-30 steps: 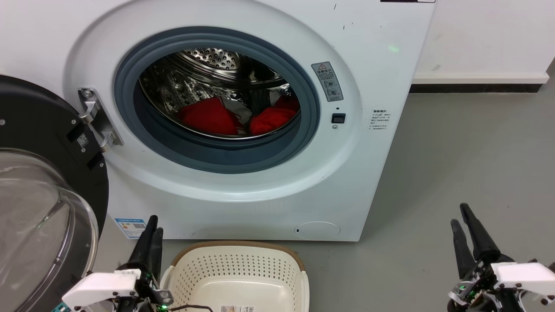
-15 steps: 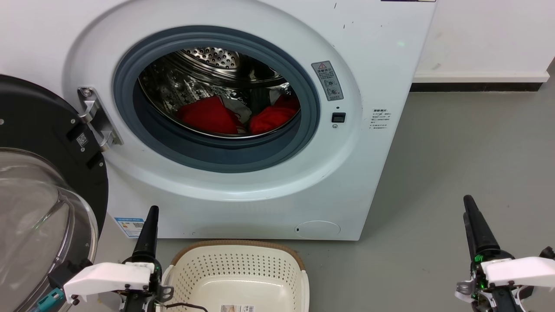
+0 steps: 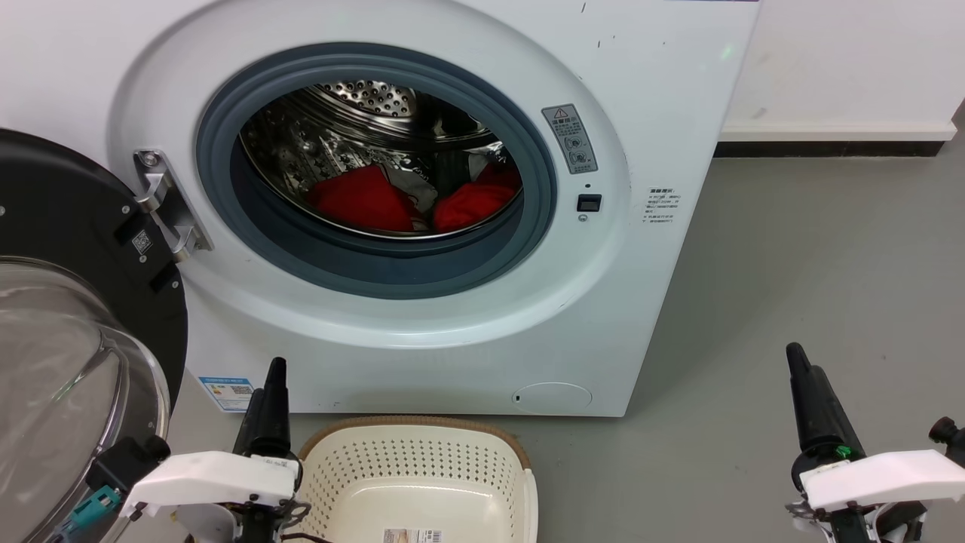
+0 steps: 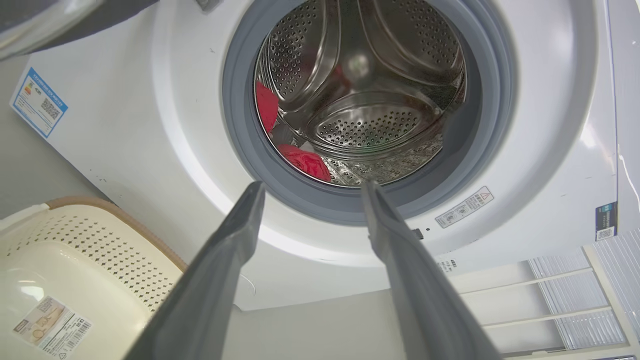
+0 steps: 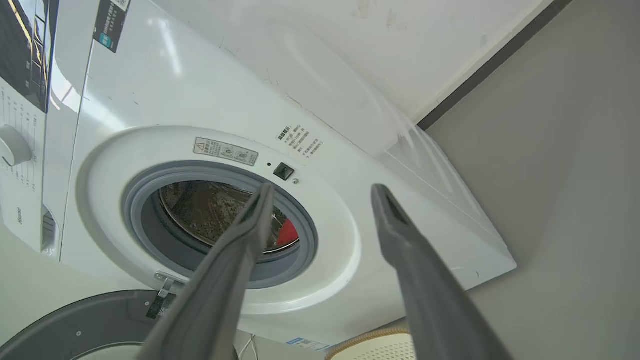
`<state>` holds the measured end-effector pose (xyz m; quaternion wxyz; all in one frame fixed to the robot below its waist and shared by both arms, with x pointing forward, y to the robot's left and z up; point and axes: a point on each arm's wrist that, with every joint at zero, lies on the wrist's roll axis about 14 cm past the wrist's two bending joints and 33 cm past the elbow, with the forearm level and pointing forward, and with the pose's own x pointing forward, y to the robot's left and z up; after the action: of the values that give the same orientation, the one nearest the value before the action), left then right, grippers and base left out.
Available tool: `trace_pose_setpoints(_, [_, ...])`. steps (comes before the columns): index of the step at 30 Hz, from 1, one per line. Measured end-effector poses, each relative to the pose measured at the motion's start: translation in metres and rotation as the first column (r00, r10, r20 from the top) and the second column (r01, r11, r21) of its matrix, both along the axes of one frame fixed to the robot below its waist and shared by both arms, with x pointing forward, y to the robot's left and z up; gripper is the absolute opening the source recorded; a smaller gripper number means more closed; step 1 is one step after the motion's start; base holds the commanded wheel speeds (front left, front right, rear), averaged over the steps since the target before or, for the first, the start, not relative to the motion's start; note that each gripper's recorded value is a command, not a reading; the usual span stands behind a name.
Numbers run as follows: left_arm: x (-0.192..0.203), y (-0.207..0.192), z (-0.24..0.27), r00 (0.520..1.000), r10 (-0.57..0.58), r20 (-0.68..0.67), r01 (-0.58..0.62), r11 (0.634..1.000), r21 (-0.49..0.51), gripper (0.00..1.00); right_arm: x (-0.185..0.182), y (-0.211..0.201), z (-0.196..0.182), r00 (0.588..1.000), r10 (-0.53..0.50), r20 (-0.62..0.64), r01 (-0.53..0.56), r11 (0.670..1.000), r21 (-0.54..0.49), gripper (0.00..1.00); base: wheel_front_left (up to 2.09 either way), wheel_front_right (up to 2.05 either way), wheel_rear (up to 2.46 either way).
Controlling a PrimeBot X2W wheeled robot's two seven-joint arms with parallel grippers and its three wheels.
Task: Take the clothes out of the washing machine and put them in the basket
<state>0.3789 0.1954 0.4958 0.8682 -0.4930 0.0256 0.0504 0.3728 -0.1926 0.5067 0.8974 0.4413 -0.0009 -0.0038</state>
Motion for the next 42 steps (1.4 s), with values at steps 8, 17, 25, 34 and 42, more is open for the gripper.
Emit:
trace_pose_setpoints(8, [-0.001,-0.002,0.006,1.000,0.002,0.012,-0.003,0.991,0.133,1.00,-0.003,0.003,0.002,1.000,0.005,0.014,-0.003,0.990,-0.138,1.00,0.00,0.00,0.00])
trace_pose_setpoints(17, [-0.002,-0.003,0.010,1.000,0.007,0.027,-0.014,0.968,0.251,1.00,-0.006,0.005,0.008,0.999,0.010,0.039,0.001,0.963,-0.271,1.00,0.00,0.00,0.00])
trace_pose_setpoints(25, [-0.004,-0.002,0.013,0.999,0.011,0.039,-0.024,0.938,0.345,1.00,-0.008,0.006,0.012,0.998,0.014,0.062,0.010,0.928,-0.373,1.00,0.00,0.00,0.00])
trace_pose_setpoints(34, [-0.006,-0.004,0.017,0.998,0.008,0.057,-0.033,0.899,0.438,1.00,-0.010,0.007,0.020,0.996,0.021,0.092,0.024,0.886,-0.463,1.00,0.00,0.00,0.00])
trace_pose_setpoints(42, [-0.008,-0.005,0.021,0.997,0.002,0.077,-0.041,0.859,0.511,1.00,-0.013,0.007,0.025,0.993,0.027,0.116,0.040,0.842,-0.537,1.00,0.00,0.00,0.00])
